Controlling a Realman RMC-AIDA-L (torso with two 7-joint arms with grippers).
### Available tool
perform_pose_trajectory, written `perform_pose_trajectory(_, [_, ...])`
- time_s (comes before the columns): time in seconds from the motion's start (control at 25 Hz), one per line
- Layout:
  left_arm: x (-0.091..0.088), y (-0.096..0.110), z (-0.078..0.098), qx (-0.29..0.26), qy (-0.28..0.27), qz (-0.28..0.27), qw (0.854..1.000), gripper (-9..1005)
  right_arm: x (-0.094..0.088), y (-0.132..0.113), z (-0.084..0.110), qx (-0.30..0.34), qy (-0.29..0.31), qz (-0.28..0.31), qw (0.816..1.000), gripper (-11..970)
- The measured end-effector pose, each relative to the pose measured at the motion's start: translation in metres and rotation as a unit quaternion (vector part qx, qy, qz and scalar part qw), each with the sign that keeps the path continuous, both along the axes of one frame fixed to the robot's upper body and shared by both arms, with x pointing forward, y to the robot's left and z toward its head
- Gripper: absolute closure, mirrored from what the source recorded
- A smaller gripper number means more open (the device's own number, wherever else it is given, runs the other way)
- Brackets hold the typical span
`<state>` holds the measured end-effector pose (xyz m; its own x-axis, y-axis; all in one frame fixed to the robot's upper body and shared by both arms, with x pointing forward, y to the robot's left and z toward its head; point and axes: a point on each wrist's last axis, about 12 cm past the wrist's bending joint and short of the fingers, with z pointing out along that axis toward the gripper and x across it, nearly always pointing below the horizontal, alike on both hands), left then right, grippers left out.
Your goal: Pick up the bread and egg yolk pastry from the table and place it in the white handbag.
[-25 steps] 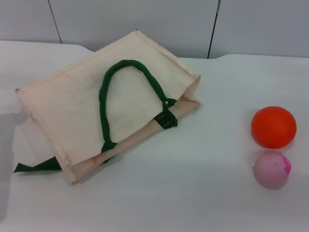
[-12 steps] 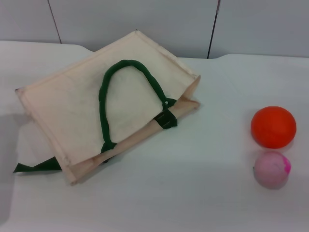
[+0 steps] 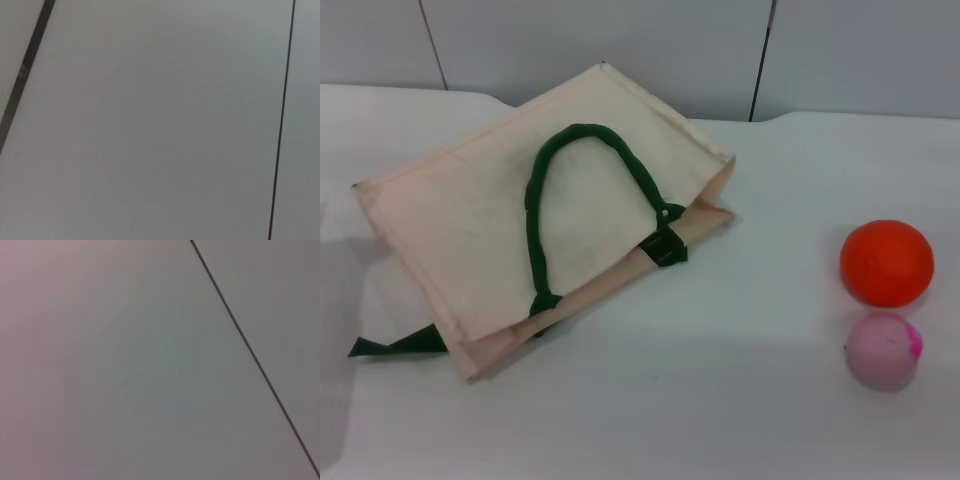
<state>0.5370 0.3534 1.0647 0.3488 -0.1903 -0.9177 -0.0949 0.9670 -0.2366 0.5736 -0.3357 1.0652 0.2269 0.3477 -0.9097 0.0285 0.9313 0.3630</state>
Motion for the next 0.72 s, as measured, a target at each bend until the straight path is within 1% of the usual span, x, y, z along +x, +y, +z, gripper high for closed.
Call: perform_pose_trajectory(0.72, [0.0006, -0.0022, 0.0001, -0.003, -0.002, -0.002, 1.0, 116, -0.0001, -0.0005, -0.0009, 0.004, 0.003, -0.003, 1.0, 70])
